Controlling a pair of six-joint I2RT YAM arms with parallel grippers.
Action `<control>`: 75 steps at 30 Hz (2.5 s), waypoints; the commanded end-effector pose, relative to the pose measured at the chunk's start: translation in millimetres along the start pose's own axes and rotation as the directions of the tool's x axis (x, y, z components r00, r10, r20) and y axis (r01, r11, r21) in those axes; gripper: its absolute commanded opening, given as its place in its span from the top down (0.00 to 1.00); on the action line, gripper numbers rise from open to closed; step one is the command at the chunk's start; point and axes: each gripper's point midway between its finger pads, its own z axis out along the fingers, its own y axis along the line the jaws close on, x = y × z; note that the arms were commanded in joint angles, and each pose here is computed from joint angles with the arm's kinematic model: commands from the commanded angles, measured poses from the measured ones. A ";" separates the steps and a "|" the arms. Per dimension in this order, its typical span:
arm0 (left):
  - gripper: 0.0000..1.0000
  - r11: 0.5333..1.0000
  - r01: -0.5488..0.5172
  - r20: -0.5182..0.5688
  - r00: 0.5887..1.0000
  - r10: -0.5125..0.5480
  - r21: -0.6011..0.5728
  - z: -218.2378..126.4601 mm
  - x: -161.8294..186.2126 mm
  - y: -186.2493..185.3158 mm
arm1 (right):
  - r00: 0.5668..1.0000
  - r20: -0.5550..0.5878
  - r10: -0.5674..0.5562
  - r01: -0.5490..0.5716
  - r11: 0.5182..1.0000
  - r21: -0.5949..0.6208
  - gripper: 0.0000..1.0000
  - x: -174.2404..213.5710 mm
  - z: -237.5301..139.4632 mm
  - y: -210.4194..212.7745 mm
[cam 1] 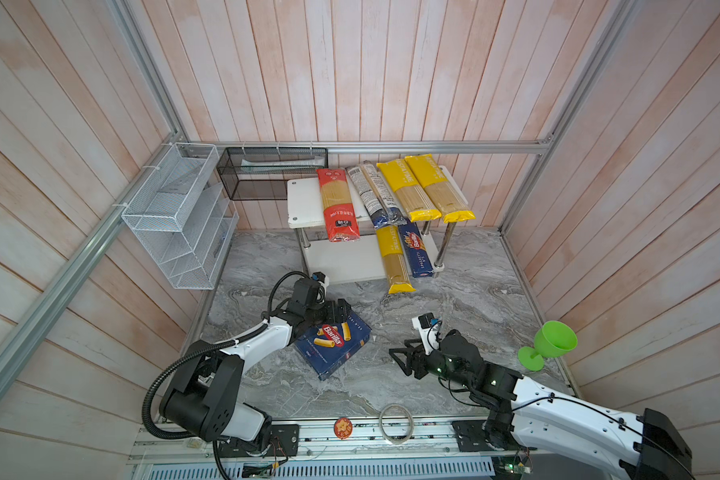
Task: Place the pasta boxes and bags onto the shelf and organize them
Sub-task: 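Slide the Rigatoni box shelfward with the left gripper while the right grasps it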
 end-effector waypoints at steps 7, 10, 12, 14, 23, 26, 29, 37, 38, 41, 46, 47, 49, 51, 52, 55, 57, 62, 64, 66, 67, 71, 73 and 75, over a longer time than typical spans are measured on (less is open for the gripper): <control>0.00 0.967 0.129 0.109 0.988 -0.107 -0.218 -96.6 4.3 24.2 | 0.998 -0.015 -0.054 0.053 0.995 -0.087 0.29 -23.4 22.7 16.7; 0.00 0.955 0.210 0.106 0.976 -0.191 -0.209 -112.9 32.0 30.9 | 0.997 -0.040 -0.065 0.061 0.993 -0.097 0.29 -32.7 35.3 17.9; 0.00 0.943 0.268 0.107 0.962 -0.251 -0.196 -120.2 49.8 35.1 | 0.996 -0.030 -0.088 0.084 0.991 -0.105 0.28 -43.0 42.5 21.3; 0.00 0.932 0.313 0.109 0.949 -0.297 -0.181 -125.3 62.4 37.0 | 0.994 -0.026 -0.104 0.101 0.988 -0.115 0.27 -50.6 49.5 22.4; 0.01 0.902 0.416 0.153 0.905 -0.397 -0.116 -133.0 80.4 38.3 | 0.993 -0.094 -0.076 0.056 0.978 -0.199 0.27 -54.6 87.7 21.5; 0.00 0.901 0.414 0.140 0.907 -0.397 -0.130 -128.0 87.2 41.2 | 0.988 -0.134 -0.077 0.046 0.974 -0.222 0.27 -48.9 101.3 22.6; 0.00 0.901 0.415 0.126 0.907 -0.401 -0.122 -121.5 92.6 40.1 | 0.984 -0.162 -0.077 0.038 0.973 -0.226 0.26 -44.1 113.2 20.6; 0.00 0.914 0.400 0.079 0.916 -0.394 -0.074 -102.8 104.7 30.5 | 0.973 -0.222 -0.063 0.006 0.968 -0.250 0.26 -32.6 133.7 19.3; 0.00 0.918 0.392 0.080 0.919 -0.387 -0.065 -101.1 104.2 28.6 | 0.971 -0.229 -0.062 0.001 0.966 -0.257 0.25 -30.9 135.2 19.6; 0.00 0.932 0.361 0.089 0.930 -0.357 -0.029 -97.3 100.7 21.9 | 0.969 -0.239 -0.064 0.003 0.969 -0.249 0.24 -27.9 140.5 16.3; 0.01 0.941 0.338 0.096 0.936 -0.338 0.013 -93.5 95.7 12.8 | 0.964 -0.257 -0.072 0.016 0.977 -0.213 0.24 -22.6 150.0 6.7; 0.00 0.942 0.335 0.093 0.938 -0.335 0.008 -92.7 96.5 13.6 | 0.962 -0.261 -0.075 0.019 0.978 -0.209 0.24 -21.5 152.1 5.3; 0.00 0.945 0.328 0.090 0.941 -0.326 0.000 -91.3 96.8 14.1 | 0.959 -0.274 -0.076 0.018 0.978 -0.210 0.24 -18.7 156.2 4.0; 0.00 0.946 0.324 0.090 0.942 -0.322 -0.009 -90.2 97.2 15.4 | 0.956 -0.282 -0.077 0.012 0.974 -0.224 0.24 -17.0 159.4 5.8; 0.01 0.946 0.323 0.091 0.943 -0.321 -0.011 -89.9 97.1 15.4 | 0.956 -0.284 -0.076 0.009 0.973 -0.230 0.24 -16.0 159.8 6.5; 0.01 0.949 0.314 0.098 0.945 -0.312 -0.006 -89.4 96.1 15.0 | 0.958 -0.279 -0.067 -0.002 0.971 -0.241 0.25 -14.6 161.0 7.9; 0.01 0.952 0.305 0.096 0.948 -0.303 -0.004 -88.6 96.7 14.5 | 0.958 -0.281 -0.063 -0.008 0.969 -0.246 0.27 -12.5 161.8 8.8; 0.00 0.966 0.257 0.093 0.962 -0.257 0.012 -85.3 95.8 7.0 | 0.960 -0.276 -0.057 -0.023 0.961 -0.276 0.31 -9.1 160.9 21.0; 0.01 0.971 0.239 0.091 0.967 -0.240 0.025 -82.7 95.1 2.1 | 0.960 -0.275 -0.061 -0.021 0.958 -0.286 0.32 -7.1 161.7 27.7; 0.00 0.974 0.223 0.091 0.970 -0.226 0.038 -79.9 93.4 -3.3 | 0.959 -0.277 -0.067 -0.020 0.954 -0.300 0.33 -4.5 162.6 36.0; 0.00 0.975 0.216 0.094 0.971 -0.219 0.042 -79.2 91.7 -5.7 | 0.958 -0.278 -0.067 -0.022 0.953 -0.304 0.33 -3.3 162.5 38.5; 0.00 0.982 0.174 0.127 0.975 -0.182 0.070 -81.5 78.9 -21.1 | 0.963 -0.261 -0.063 -0.023 0.948 -0.316 0.35 -4.7 157.3 48.9; 0.00 0.985 0.154 0.145 0.976 -0.165 0.083 -84.5 70.1 -29.1 | 0.969 -0.239 -0.060 -0.021 0.946 -0.322 0.36 -9.3 152.5 52.8; 0.00 0.987 0.132 0.161 0.976 -0.146 0.096 -87.4 61.6 -37.1 | 0.976 -0.213 -0.052 -0.020 0.946 -0.323 0.38 -15.6 146.3 55.4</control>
